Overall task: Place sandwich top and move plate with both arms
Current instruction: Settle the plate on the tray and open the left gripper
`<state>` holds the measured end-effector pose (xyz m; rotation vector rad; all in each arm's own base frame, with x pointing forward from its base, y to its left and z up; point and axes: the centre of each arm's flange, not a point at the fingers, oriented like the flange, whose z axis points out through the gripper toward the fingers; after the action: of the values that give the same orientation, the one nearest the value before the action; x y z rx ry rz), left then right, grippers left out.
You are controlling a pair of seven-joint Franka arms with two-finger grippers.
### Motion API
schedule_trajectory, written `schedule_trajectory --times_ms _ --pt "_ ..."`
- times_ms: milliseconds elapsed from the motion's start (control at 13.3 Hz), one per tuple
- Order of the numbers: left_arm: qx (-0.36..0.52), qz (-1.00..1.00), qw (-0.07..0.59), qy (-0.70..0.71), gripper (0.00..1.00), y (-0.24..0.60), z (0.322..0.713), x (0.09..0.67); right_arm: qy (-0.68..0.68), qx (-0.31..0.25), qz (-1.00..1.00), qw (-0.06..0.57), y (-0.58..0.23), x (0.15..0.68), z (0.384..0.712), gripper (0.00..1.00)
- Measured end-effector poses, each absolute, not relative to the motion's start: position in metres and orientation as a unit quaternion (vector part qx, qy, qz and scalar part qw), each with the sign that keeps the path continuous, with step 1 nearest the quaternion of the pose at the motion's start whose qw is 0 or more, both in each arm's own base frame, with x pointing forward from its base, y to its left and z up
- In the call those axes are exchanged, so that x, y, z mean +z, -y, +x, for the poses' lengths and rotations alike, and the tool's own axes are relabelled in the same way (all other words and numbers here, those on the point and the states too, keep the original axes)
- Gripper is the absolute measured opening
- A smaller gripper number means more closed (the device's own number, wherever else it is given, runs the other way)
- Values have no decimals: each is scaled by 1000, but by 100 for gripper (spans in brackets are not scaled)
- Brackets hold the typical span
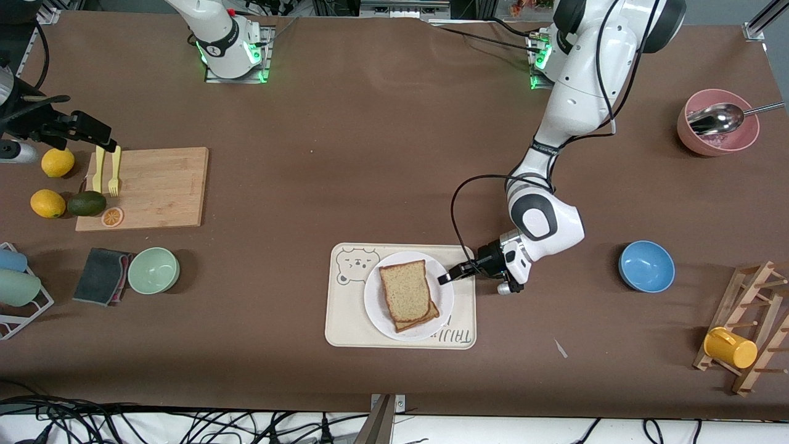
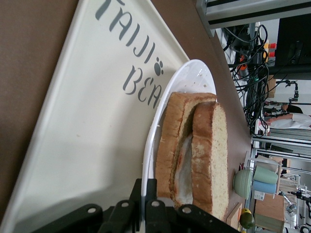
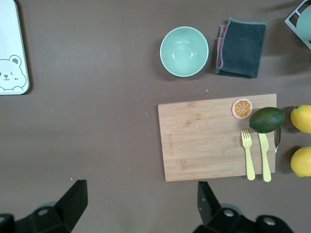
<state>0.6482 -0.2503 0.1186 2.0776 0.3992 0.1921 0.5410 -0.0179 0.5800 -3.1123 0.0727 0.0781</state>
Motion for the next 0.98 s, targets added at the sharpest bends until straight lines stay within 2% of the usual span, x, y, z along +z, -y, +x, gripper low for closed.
schedule_trajectory --times_ms 75,150,602,977 --pt "79 854 487 -164 6 250 648 118 -23 25 -999 14 18 580 541 100" --pt "78 854 488 -164 12 252 648 118 -23 25 -999 14 18 580 541 100" --pt "92 847 500 -155 74 259 658 145 -23 25 -999 14 18 580 541 100" --pt "102 861 484 -121 78 245 658 178 -23 25 -999 14 18 580 541 100"
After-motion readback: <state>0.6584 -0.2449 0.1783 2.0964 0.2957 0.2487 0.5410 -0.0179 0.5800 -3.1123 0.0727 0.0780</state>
